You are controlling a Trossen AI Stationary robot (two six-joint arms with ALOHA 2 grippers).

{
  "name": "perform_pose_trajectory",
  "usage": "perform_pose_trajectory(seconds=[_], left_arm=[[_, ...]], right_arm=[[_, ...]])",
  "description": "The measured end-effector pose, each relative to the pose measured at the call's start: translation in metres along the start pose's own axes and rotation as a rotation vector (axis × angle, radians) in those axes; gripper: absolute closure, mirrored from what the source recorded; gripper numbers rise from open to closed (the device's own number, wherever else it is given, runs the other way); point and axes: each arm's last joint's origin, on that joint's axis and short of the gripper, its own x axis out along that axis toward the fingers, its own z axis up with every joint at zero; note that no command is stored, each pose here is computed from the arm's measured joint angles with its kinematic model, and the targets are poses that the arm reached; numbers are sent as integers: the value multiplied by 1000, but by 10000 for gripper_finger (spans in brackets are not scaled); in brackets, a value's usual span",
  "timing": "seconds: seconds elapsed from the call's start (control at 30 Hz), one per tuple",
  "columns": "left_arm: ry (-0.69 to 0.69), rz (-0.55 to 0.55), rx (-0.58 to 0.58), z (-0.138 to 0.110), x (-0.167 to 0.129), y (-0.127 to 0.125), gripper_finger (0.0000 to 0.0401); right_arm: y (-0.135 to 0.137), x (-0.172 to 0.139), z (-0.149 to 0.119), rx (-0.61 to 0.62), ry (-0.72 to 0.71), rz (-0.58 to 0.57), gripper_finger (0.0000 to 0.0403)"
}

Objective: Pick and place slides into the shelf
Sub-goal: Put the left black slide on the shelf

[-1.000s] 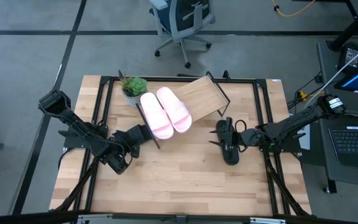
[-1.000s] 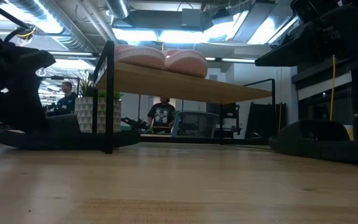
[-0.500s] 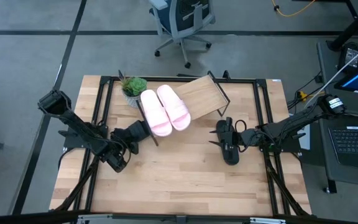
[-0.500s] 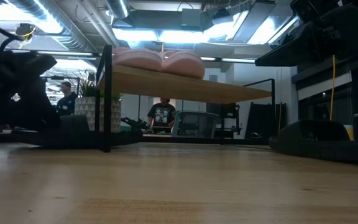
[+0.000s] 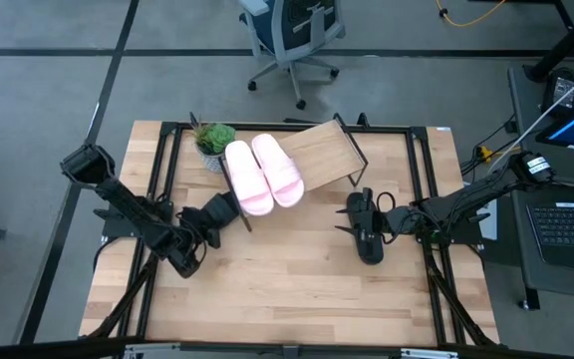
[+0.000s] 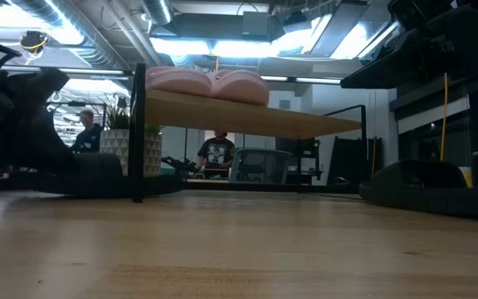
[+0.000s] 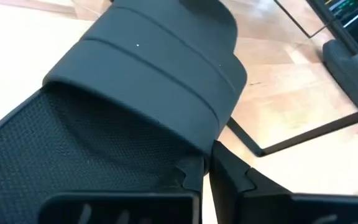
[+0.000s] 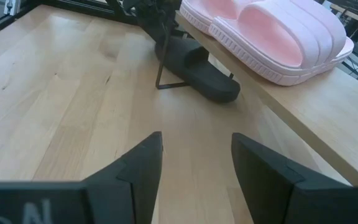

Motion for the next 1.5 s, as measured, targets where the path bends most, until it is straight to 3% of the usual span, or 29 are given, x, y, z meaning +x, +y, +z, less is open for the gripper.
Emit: perform_pose_trajectory(seconds=[0.23, 0.43, 0.83, 1.03, 1.23, 1.5], left_arm=[[-10, 14, 49, 2, -6, -8, 398], [0, 73, 121, 10, -17, -31, 399], [202, 213, 268, 40, -65, -96, 400], [336, 282, 297, 56, -87, -116, 401], [504, 253, 361, 61, -99, -132, 401], [624, 101, 467, 72, -115, -158, 401]], right_arm=[[0, 0, 0, 1, 0, 0, 210], [0, 0, 0, 1, 0, 0, 210], [0, 0, 0, 0, 0, 0, 210], [0, 0, 0, 1, 0, 0, 210], [0, 0, 0, 0, -1, 2, 210], [4, -1, 8, -1, -87, 148, 210]])
